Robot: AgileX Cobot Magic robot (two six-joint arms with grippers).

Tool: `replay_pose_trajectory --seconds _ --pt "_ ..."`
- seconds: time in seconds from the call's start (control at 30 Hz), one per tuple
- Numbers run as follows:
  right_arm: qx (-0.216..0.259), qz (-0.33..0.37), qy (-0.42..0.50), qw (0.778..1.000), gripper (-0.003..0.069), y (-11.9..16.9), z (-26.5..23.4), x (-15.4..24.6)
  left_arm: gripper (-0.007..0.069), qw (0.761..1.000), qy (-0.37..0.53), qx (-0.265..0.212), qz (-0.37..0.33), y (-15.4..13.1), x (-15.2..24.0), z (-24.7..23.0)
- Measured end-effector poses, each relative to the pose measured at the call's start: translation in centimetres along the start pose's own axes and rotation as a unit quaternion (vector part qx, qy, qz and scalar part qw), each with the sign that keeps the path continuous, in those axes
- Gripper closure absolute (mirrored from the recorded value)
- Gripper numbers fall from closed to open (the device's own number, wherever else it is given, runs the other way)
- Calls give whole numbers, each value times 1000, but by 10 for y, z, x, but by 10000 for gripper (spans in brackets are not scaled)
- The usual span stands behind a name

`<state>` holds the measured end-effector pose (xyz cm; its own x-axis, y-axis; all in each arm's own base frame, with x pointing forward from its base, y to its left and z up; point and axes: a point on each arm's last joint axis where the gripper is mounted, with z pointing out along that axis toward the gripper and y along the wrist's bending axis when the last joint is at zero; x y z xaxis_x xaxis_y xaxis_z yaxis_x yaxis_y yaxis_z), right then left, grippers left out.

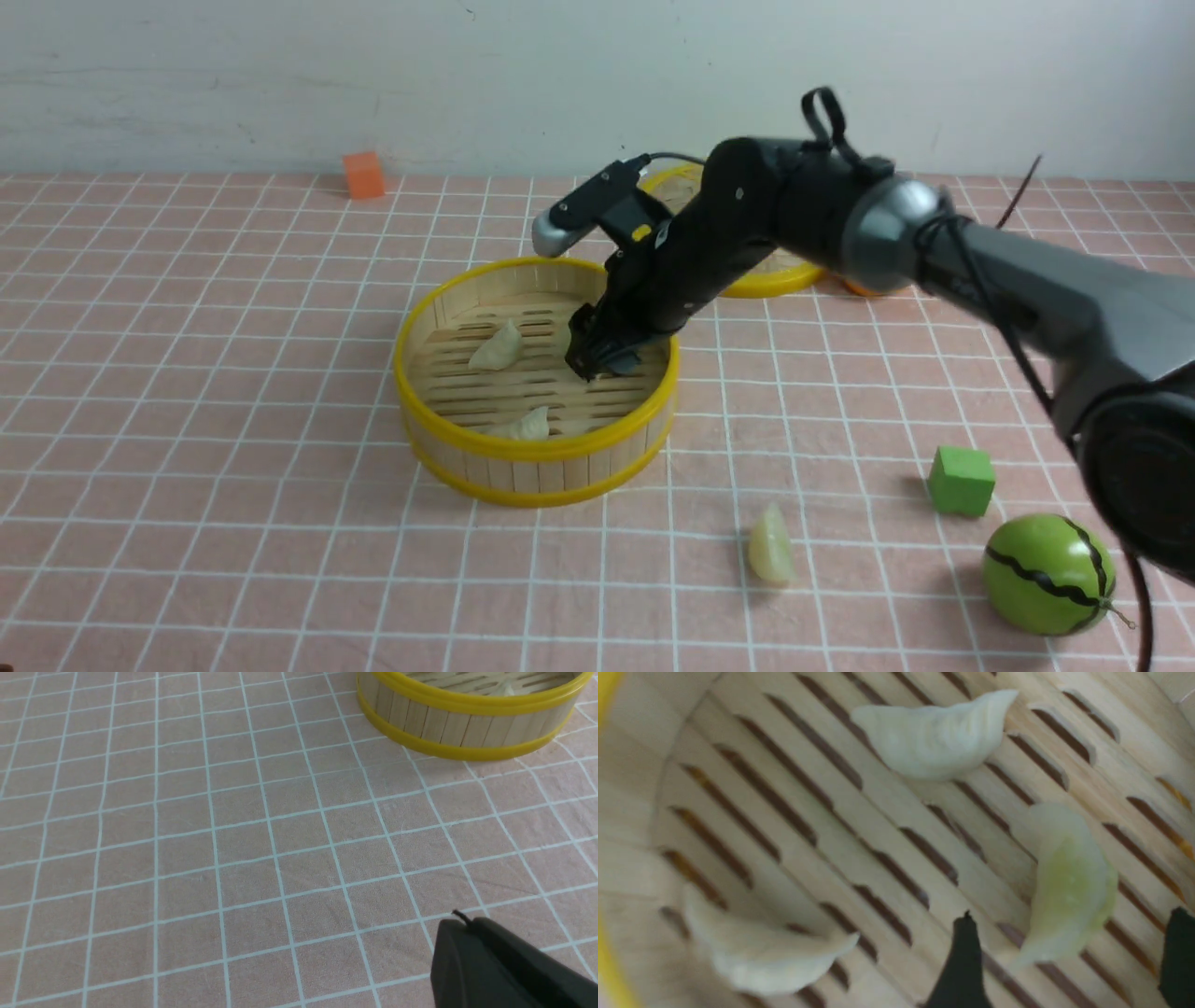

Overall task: Put the dumplings into the steamer on the table with the pink tablecloth.
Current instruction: 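Place the dumpling in the bamboo steamer basket with the right gripper, then reach for and grasp a dumpling lying on the table beside the steamer, then place the dumpling in the bamboo steamer basket with the right gripper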

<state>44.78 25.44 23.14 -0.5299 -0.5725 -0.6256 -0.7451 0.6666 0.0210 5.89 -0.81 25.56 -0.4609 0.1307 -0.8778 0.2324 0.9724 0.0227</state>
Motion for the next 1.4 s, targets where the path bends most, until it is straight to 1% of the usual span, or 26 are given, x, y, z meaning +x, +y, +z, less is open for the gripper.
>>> replay_pose_trajectory --seconds 0.03,0.1,0.17,0.23,0.27,0.33,0.37,0.43,0.47,0.57,0.7,0.77,0.8,0.83,0.87,1.0,1.07,1.1,1.17,1.23,1.27,1.33,1.37,1.4 --pt "-6 10 9 1000 59 4 -20 -5 638 1000 2 -1 1 0 0 0" --pt "-7 35 28 999 40 13 -63 -13 638 1000 5 -2 1 0 1 0" --pt "6 74 64 995 53 20 -98 -12 638 1000 4 -2 2 0 1 0" --pt "25 121 98 988 83 21 -108 -3 638 1000 2 -2 2 0 0 0" --pt "32 139 114 983 98 21 -106 4 638 1000 -1 -1 2 0 0 0" --pt "39 166 178 969 134 22 -86 32 638 1000 -4 0 2 0 -1 0" --pt "38 175 230 957 152 24 -68 57 638 1000 -4 0 2 0 -1 0" --pt "37 180 258 948 162 26 -56 73 638 1000 -5 0 2 0 -1 0" --pt "38 189 275 942 173 29 -41 91 638 1000 -5 0 2 0 -1 0" --pt "48 210 271 938 181 31 -21 114 638 1000 -6 0 2 0 -1 0" --pt "55 211 268 938 205 30 -10 125 638 1000 -6 0 2 0 -1 0" --pt "57 203 267 940 295 30 -10 126 638 1000 -6 0 2 0 -1 0" --pt "56 198 266 942 344 30 -11 125 638 1000 -6 0 2 0 -1 0" --pt "55 197 266 942 344 29 -11 125 638 1000 -6 0 2 0 -1 0" --pt "50 181 268 945 383 29 -13 121 638 1000 -7 1 2 0 -1 0" --pt "40 146 265 952 381 28 -26 103 638 1000 -13 3 2 0 -2 0" --pt "40 117 225 967 385 25 -50 70 638 1000 -26 7 1 -1 -4 0" --pt "38 111 203 972 399 25 -60 57 638 1000 -30 9 1 -1 -5 -1" --pt "33 106 159 981 403 25 -73 35 638 999 -34 10 1 -2 -6 -1" --pt "22 100 91 991 403 26 -85 11 638 999 -37 11 1 -2 -6 -1" --pt "17 99 85 991 403 26 -85 9 638 999 -37 11 1 -2 -6 -1" --pt "-8 94 12 995 403 26 -77 -10 638 999 -40 12 1 -2 -7 -1" --pt "-10 90 9 996 403 27 -76 -10 638 999 -40 12 1 -2 -7 -1" --pt "-20 81 -10 996 403 25 -58 -10 638 999 -40 12 1 -2 -7 -1"
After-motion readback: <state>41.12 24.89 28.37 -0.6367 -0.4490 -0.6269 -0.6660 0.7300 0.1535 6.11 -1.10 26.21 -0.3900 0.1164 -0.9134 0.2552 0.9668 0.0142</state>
